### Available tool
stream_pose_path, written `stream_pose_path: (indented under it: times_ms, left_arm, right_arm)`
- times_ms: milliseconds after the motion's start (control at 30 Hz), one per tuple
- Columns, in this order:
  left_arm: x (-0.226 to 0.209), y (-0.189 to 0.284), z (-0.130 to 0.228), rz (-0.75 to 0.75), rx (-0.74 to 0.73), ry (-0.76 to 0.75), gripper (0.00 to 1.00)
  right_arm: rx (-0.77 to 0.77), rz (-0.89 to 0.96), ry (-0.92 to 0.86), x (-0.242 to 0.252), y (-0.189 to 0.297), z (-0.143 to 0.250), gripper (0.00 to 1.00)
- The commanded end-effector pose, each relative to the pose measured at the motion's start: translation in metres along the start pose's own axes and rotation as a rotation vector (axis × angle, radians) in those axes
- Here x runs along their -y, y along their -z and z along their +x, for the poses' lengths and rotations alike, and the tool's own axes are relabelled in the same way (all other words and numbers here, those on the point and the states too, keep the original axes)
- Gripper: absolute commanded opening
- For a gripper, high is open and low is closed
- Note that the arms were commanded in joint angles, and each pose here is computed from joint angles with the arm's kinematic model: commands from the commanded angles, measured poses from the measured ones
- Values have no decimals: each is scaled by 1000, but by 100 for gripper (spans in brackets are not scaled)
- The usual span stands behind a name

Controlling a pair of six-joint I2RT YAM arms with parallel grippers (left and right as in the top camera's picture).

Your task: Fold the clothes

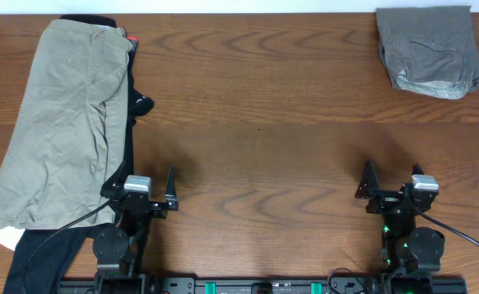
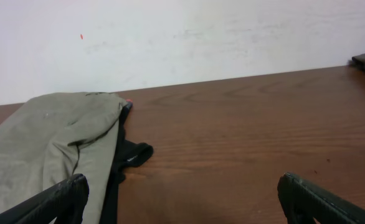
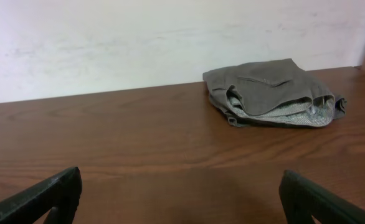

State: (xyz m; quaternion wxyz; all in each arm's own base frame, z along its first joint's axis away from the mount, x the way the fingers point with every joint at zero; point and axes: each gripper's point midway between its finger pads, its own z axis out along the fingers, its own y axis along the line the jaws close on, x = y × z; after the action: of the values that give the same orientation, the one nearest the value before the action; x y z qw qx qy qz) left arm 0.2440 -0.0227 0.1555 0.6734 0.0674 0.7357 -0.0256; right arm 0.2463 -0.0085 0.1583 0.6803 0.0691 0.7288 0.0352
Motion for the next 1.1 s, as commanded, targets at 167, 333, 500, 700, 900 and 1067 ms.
stream_pose_path:
  times_ms: [167, 333, 500, 700, 900, 1067]
  left_arm:
    - [1, 0, 14, 8, -43, 11, 98]
    - [1, 0, 14, 8, -43, 11, 98]
    - [2, -1, 12, 9, -35, 10, 98]
    - [2, 0, 13, 13, -40, 11, 98]
    - [2, 0, 13, 12, -40, 12, 98]
    - [2, 0, 9, 10, -30, 75, 98]
  right_arm:
    - [-1, -9, -3, -3, 0, 1, 99]
    - [0, -9, -3, -3, 0, 1, 99]
    - [19, -87, -70, -16, 1, -5, 99]
    - [-16, -98, -105, -18, 1, 3, 99]
    - [-2, -129, -150, -24, 2, -2, 99]
    - [104, -177, -85, -32, 4, -28, 99]
